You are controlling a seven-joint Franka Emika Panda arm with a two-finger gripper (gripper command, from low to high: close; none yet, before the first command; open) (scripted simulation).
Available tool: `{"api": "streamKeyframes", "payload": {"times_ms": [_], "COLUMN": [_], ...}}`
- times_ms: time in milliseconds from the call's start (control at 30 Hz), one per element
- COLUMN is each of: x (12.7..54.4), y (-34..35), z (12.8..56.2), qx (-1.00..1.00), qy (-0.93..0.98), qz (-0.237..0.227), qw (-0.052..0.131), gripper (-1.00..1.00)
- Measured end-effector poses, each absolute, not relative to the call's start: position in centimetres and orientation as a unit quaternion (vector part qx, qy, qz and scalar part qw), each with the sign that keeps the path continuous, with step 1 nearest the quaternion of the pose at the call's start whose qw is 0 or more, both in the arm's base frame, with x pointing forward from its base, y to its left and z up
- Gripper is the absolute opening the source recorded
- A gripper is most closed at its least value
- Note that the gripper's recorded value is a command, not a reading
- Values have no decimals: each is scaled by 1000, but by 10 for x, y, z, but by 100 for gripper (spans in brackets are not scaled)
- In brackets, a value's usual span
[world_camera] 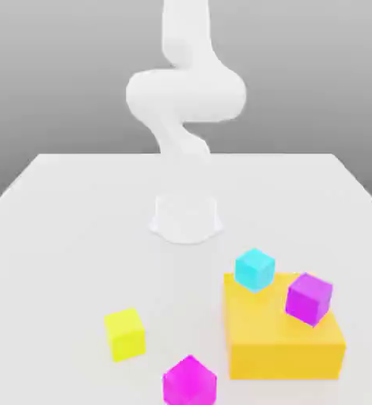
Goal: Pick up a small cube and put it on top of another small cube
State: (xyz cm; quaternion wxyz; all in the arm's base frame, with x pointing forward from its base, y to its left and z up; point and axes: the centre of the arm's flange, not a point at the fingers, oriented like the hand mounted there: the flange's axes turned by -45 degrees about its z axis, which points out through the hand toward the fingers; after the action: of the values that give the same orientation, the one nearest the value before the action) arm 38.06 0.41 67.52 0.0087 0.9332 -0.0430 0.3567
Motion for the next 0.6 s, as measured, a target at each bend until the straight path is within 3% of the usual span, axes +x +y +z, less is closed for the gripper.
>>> {"api": "streamKeyframes", "payload": {"times_ms": [300,600], "x": [474,507], "y": [2,-7], "z": [522,356], "qx": [956,951], "qy": [-168,-282], "qz": [239,124], "qw": [36,34], "gripper": [0,0]}}
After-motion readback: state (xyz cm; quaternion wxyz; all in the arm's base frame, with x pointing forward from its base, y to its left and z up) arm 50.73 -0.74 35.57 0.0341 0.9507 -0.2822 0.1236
